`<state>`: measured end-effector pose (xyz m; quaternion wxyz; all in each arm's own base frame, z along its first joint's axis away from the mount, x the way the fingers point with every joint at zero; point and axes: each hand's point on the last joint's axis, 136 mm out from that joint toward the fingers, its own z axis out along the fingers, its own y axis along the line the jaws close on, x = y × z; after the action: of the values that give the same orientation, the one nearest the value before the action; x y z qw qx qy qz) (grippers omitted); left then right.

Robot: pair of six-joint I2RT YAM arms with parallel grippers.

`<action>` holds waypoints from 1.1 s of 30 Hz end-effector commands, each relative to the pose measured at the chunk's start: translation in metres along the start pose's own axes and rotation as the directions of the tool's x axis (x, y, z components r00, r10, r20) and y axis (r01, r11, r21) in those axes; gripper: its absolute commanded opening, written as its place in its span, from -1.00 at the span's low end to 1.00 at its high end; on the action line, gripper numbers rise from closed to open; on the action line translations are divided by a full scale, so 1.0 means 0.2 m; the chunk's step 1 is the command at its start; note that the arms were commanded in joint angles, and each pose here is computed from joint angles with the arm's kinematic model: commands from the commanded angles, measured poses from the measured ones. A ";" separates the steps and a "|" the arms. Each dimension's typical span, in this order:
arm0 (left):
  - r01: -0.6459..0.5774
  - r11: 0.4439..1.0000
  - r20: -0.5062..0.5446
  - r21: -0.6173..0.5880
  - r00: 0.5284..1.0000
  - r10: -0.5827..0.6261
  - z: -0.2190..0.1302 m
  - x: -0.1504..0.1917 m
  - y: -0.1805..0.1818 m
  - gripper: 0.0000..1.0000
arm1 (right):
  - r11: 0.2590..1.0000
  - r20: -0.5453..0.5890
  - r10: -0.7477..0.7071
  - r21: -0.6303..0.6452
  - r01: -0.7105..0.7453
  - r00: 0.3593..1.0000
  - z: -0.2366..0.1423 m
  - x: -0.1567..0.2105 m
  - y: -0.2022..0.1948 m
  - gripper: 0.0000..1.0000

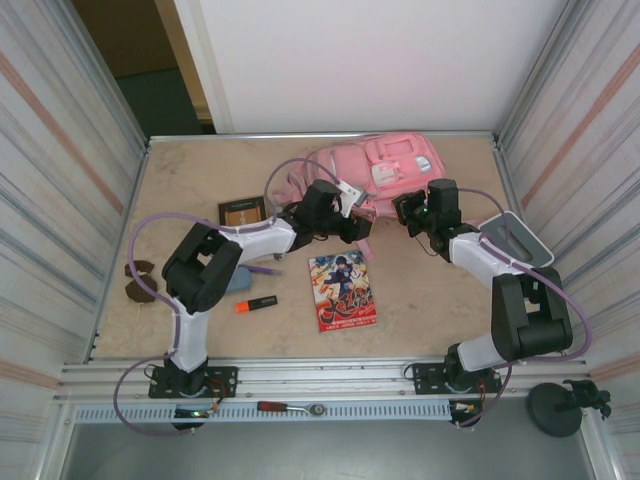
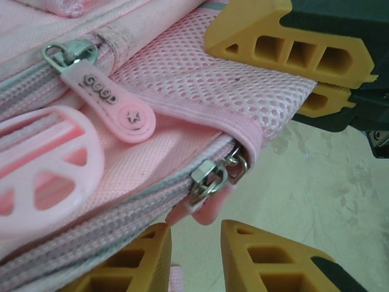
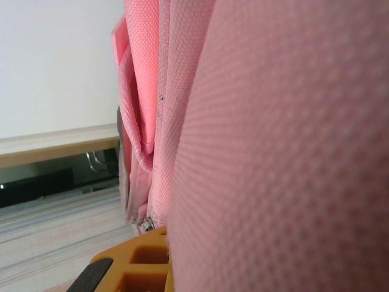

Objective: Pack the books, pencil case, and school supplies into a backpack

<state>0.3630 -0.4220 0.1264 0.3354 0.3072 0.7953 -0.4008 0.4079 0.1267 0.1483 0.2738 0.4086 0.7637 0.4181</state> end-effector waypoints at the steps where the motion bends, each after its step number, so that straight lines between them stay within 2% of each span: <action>1: -0.036 0.999 0.080 0.039 0.996 0.033 0.01 -0.14 -0.03 -0.48 | 0.992 -0.034 -0.062 -0.111 0.058 0.998 -0.02 0.04 0.20 -0.98; 16: -0.021 0.998 0.121 0.058 0.993 0.014 -0.05 -0.18 -0.01 -0.68 | 0.994 -0.031 -0.074 -0.087 0.072 0.997 -0.02 0.03 0.16 -0.99; 23: -0.019 0.999 0.115 0.042 0.993 0.014 -0.07 -0.15 0.00 -0.93 | 0.995 -0.023 -0.080 -0.069 0.078 0.997 -0.02 0.02 0.13 -1.00; 25: -0.017 0.999 0.115 0.035 0.993 0.013 -0.08 -0.13 0.01 -0.94 | 0.995 -0.018 -0.080 -0.067 0.079 0.997 -0.02 0.01 0.13 -1.00; 27: -0.010 0.999 0.111 0.036 0.994 0.006 -0.08 -0.12 0.01 -0.89 | 0.995 -0.019 -0.079 -0.067 0.078 0.997 -0.02 0.01 0.13 -1.00; 33: -0.002 0.999 0.107 0.044 0.994 -0.002 -0.08 -0.08 0.01 -0.51 | 0.994 -0.024 -0.080 -0.071 0.079 0.996 -0.01 0.01 0.14 -1.00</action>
<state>0.3648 -0.4167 0.1250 0.3426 0.2955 0.7817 -0.4293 0.4055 0.1260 0.1427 0.2713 0.4016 0.7742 0.4072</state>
